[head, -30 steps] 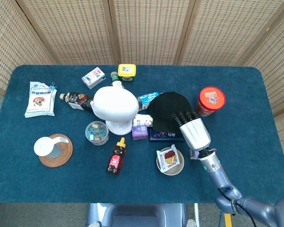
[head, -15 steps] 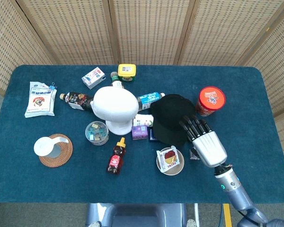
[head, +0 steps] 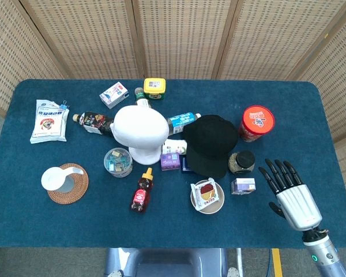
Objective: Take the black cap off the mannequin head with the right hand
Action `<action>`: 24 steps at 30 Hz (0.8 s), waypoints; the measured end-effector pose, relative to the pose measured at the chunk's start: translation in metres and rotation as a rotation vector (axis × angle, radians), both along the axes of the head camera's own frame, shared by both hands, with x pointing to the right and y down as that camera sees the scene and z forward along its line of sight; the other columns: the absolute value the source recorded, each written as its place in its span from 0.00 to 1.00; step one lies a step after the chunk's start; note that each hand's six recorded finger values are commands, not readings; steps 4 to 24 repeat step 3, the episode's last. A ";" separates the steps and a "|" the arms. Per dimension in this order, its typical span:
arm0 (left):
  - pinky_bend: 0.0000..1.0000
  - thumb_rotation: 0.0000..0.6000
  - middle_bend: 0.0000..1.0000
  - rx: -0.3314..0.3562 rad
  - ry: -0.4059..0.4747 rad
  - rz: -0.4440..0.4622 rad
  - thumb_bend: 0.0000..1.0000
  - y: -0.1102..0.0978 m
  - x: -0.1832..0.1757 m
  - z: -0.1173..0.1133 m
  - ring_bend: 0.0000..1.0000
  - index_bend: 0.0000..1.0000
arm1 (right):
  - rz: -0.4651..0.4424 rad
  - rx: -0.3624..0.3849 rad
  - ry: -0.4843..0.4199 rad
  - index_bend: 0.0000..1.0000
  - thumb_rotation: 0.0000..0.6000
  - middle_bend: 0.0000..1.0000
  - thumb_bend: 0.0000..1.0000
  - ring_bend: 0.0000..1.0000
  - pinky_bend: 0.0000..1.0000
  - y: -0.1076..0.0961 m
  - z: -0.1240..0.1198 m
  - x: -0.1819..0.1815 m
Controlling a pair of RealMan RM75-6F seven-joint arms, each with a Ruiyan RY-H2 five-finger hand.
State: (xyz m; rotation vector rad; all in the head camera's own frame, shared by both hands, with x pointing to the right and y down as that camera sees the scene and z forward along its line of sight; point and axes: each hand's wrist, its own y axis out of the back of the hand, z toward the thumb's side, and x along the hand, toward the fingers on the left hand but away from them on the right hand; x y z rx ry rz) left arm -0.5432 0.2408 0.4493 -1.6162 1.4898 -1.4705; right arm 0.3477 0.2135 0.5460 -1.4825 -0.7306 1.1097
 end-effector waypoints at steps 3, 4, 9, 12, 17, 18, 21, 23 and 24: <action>0.05 1.00 0.00 0.007 -0.004 0.002 0.20 0.003 0.001 -0.001 0.00 0.01 | 0.024 -0.003 0.010 0.03 1.00 0.00 0.00 0.00 0.09 0.004 0.002 0.007; 0.05 1.00 0.00 0.007 -0.004 0.002 0.20 0.003 0.001 -0.001 0.00 0.01 | 0.024 -0.003 0.010 0.03 1.00 0.00 0.00 0.00 0.09 0.004 0.002 0.007; 0.05 1.00 0.00 0.007 -0.004 0.002 0.20 0.003 0.001 -0.001 0.00 0.01 | 0.024 -0.003 0.010 0.03 1.00 0.00 0.00 0.00 0.09 0.004 0.002 0.007; 0.05 1.00 0.00 0.007 -0.004 0.002 0.20 0.003 0.001 -0.001 0.00 0.01 | 0.024 -0.003 0.010 0.03 1.00 0.00 0.00 0.00 0.09 0.004 0.002 0.007; 0.05 1.00 0.00 0.007 -0.004 0.002 0.20 0.003 0.001 -0.001 0.00 0.01 | 0.024 -0.003 0.010 0.03 1.00 0.00 0.00 0.00 0.09 0.004 0.002 0.007; 0.05 1.00 0.00 0.007 -0.004 0.002 0.20 0.003 0.001 -0.001 0.00 0.01 | 0.024 -0.003 0.010 0.03 1.00 0.00 0.00 0.00 0.09 0.004 0.002 0.007; 0.05 1.00 0.00 0.007 -0.004 0.002 0.20 0.003 0.001 -0.001 0.00 0.01 | 0.024 -0.003 0.010 0.03 1.00 0.00 0.00 0.00 0.09 0.004 0.002 0.007; 0.05 1.00 0.00 0.007 -0.004 0.002 0.20 0.003 0.001 -0.001 0.00 0.01 | 0.024 -0.003 0.010 0.03 1.00 0.00 0.00 0.00 0.09 0.004 0.002 0.007; 0.05 1.00 0.00 0.007 -0.004 0.002 0.20 0.003 0.001 -0.001 0.00 0.01 | 0.024 -0.003 0.010 0.03 1.00 0.00 0.00 0.00 0.09 0.004 0.002 0.007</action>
